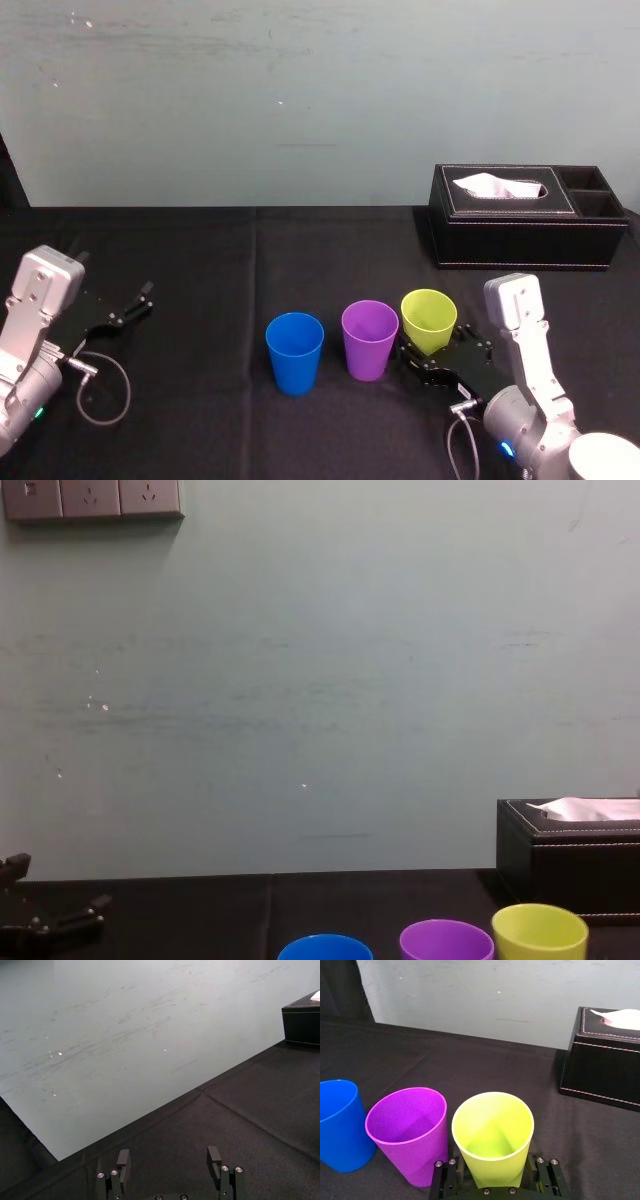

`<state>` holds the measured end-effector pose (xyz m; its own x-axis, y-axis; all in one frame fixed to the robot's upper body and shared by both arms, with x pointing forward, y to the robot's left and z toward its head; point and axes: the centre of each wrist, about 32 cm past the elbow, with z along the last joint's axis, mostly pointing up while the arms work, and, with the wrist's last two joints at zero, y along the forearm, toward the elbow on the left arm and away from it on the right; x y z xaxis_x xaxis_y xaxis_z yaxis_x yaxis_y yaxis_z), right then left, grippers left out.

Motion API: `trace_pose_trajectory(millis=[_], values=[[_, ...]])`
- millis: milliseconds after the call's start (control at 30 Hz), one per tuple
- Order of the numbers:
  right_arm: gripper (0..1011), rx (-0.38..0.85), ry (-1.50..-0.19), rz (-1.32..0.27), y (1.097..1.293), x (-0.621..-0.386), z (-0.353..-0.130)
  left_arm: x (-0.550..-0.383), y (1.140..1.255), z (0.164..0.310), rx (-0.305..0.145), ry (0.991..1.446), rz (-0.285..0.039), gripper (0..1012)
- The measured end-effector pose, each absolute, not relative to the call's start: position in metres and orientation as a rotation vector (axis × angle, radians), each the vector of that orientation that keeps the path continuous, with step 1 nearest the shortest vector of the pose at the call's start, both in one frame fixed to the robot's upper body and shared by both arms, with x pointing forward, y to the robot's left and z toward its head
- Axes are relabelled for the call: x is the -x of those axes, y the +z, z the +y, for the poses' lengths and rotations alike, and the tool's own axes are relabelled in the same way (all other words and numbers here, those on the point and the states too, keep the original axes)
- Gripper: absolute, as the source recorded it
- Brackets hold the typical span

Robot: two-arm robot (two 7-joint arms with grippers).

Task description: Stack the three plastic cups sequentially using one hand.

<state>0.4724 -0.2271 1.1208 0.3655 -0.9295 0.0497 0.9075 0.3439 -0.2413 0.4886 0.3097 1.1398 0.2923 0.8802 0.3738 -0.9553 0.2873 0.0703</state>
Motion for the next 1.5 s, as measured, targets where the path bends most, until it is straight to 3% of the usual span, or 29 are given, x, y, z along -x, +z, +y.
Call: trace_pose_trajectory(millis=[300,733,1067,1500], values=[[715,0.204,-1.224,0.116,1.136,-0.474,-0.243,-0.489,1.140,0.310,-0.305,1.248,-0.285,1000],[715,0.139,-1.140,0.088,1.188,-0.484,-0.247,-0.489,1.140,0.310,-0.304,1.248,-0.285,1000],[715,0.128,-0.987,0.050,1.225,-0.485,-0.218,-0.489,1.140,0.310,-0.304,1.248,-0.285,1000],[715,0.153,-0.831,0.065,1.230,-0.488,-0.178,-0.489,1.140,0.310,-0.304,1.248,-0.285,1000]])
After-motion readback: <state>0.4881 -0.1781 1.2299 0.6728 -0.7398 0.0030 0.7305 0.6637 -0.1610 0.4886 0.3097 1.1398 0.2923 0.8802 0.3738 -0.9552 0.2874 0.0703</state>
